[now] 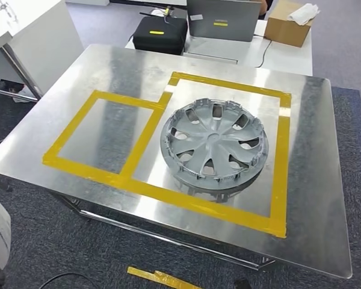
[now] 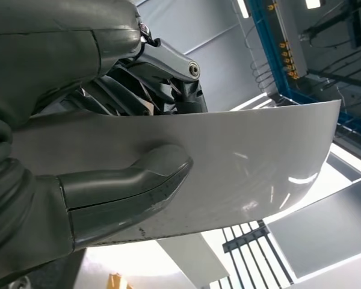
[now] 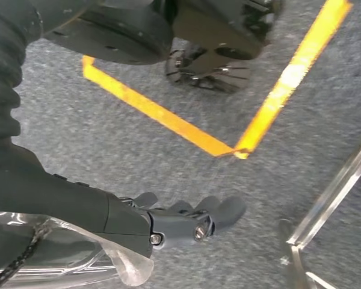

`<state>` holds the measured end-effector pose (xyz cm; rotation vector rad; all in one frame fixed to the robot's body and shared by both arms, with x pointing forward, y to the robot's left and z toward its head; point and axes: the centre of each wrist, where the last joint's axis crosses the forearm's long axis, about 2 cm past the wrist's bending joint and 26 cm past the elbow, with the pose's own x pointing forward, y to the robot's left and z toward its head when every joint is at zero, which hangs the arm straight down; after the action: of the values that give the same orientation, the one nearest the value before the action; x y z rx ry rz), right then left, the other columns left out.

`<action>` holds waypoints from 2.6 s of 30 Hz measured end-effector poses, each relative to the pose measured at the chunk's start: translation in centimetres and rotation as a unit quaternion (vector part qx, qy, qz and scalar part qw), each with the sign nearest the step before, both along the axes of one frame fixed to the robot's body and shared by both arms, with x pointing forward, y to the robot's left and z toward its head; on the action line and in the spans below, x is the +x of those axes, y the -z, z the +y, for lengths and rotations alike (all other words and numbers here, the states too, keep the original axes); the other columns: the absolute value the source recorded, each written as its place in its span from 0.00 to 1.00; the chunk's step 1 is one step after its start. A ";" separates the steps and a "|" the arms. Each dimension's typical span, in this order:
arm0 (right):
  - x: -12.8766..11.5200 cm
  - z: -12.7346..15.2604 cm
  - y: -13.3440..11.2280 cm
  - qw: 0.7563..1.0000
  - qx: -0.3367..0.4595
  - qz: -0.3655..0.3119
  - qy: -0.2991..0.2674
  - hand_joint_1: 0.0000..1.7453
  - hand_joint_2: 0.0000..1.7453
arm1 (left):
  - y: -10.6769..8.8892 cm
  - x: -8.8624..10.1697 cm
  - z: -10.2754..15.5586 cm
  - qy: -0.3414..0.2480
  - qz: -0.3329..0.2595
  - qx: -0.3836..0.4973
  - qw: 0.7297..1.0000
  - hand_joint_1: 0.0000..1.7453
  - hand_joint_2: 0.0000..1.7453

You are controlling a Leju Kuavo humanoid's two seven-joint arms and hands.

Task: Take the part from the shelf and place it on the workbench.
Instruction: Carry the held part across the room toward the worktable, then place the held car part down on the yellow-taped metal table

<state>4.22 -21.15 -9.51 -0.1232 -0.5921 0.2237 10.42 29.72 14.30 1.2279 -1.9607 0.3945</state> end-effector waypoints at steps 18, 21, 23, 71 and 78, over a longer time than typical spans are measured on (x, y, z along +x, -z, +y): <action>-0.3 -0.1 0.1 1.000 0.012 0.008 0.023 0.00 1.00 | 0.1 0.2 -0.2 0.018 0.003 0.001 1.000 1.00 1.00; -0.5 -0.2 0.1 0.999 0.010 0.010 0.032 0.00 1.00 | 0.2 0.2 -0.2 0.028 0.010 0.005 1.000 1.00 1.00; -0.5 -0.2 0.1 0.999 0.009 0.011 0.034 0.00 1.00 | 0.3 0.2 -0.2 0.031 0.013 0.007 0.999 1.00 1.00; -0.2 -0.6 0.1 1.000 -0.002 0.008 0.026 0.00 1.00 | 0.7 0.8 0.8 0.072 0.086 0.082 0.990 1.00 1.00; 0.1 -0.6 0.0 1.000 -0.002 0.006 0.022 0.00 1.00 | 0.7 0.7 0.8 0.068 0.087 0.089 0.990 1.00 1.00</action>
<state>4.32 -21.71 -9.56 -0.1377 -0.5772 0.1832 11.09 30.48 13.57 1.1871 -1.9462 0.0411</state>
